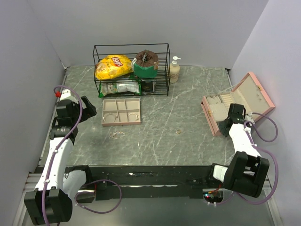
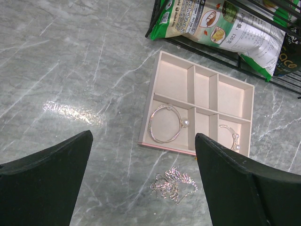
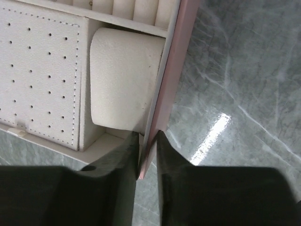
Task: Organize the mixed jewelry
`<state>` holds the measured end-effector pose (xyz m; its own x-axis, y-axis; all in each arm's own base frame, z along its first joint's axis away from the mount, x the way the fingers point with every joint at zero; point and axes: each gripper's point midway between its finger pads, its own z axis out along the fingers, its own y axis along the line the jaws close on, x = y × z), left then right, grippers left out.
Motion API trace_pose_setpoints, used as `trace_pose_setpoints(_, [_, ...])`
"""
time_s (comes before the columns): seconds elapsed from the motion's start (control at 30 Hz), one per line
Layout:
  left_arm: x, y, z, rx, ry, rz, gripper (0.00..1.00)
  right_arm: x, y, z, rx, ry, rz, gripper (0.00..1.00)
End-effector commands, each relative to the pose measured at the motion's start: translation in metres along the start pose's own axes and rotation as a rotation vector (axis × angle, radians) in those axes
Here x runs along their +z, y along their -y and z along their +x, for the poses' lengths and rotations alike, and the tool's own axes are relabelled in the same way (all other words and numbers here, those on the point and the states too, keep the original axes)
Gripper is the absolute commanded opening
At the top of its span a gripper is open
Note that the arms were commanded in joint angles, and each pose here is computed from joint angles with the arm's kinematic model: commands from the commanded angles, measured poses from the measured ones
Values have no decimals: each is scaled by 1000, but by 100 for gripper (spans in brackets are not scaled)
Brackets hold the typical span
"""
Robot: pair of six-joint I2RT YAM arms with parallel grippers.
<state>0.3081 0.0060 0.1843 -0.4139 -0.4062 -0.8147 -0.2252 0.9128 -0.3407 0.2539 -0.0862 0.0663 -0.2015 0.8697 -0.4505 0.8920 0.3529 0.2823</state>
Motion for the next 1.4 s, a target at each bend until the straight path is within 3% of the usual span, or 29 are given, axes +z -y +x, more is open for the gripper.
trace_pose_setpoints(0.0, [-3,5,-15,19,43,18,96,9,-5,1,-45,-7,-30,11])
trace_pose_setpoints(0.13, [-2,6,-14,19,38,23,96,11,-10,7,-124,-41,-71,0])
trace_pose_setpoints(0.53, [-1,7,-12,17,28,33,96,15,-26,54,-470,-209,-168,0])
trace_pose_setpoints(0.77, [-1,8,-11,19,25,36,96,6,-45,75,-675,-208,-193,0])
trace_pose_setpoints(1.17, [1,9,-10,20,18,43,96,-3,-29,92,-823,-250,-194,0])
trace_pose_setpoints(1.37, [2,10,-9,23,12,52,96,-17,-34,122,-924,-306,-236,0])
